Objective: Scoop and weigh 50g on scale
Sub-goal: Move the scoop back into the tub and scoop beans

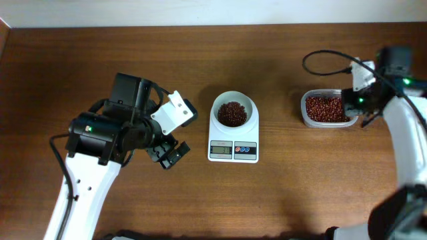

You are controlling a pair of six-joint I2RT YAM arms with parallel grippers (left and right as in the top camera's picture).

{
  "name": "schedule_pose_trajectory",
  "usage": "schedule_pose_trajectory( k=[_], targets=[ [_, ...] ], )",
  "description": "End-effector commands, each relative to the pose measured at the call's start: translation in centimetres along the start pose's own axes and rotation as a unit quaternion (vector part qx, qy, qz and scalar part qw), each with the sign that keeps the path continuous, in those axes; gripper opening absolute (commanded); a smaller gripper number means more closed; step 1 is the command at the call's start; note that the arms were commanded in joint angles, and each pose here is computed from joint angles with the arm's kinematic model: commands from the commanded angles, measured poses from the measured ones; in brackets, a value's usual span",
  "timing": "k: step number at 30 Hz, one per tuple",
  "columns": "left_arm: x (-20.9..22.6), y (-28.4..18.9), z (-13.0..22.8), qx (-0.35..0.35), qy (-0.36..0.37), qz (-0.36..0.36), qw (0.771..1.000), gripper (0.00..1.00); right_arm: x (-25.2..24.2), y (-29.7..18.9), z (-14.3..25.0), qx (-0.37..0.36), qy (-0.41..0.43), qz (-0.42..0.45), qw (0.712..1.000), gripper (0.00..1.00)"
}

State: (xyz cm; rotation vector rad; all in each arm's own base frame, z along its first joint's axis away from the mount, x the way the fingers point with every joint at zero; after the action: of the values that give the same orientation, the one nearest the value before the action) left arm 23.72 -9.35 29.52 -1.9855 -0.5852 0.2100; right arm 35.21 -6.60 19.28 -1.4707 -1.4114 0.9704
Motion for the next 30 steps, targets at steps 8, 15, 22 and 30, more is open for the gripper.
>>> schedule_pose_trajectory(
  k=[8,15,22,30],
  targets=[
    [0.1,-0.3,-0.3,-0.009,0.009,-0.001,1.000,0.99,2.3,6.2,1.5,0.095,0.034,-0.132,0.986,0.04],
    [0.1,-0.3,-0.3,-0.009,0.009,-0.001,1.000,0.99,1.8,6.7,1.4,0.087,0.091,-0.242,0.962,0.04],
    [0.1,-0.3,-0.3,-0.009,0.009,-0.001,1.000,0.99,-0.7,5.4,1.4,0.057,0.158,-0.317,0.933,0.04],
    [0.1,-0.3,-0.3,-0.009,0.009,-0.001,1.000,0.99,-2.1,4.7,1.0,0.025,0.178,-0.350,0.919,0.04]
  ],
)
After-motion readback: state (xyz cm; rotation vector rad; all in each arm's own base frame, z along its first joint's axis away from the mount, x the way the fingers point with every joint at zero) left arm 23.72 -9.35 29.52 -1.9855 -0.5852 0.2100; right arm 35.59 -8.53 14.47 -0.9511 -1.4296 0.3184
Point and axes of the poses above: each gripper's point midway between its finger pads, its own y axis out along the fingers, its own x axis along the line the jaws close on, z = x × y, the point moved 6 cm from there along -y, back along the fingers, and after that the axes turned 9 degrees about y, right-handed, at the moved point
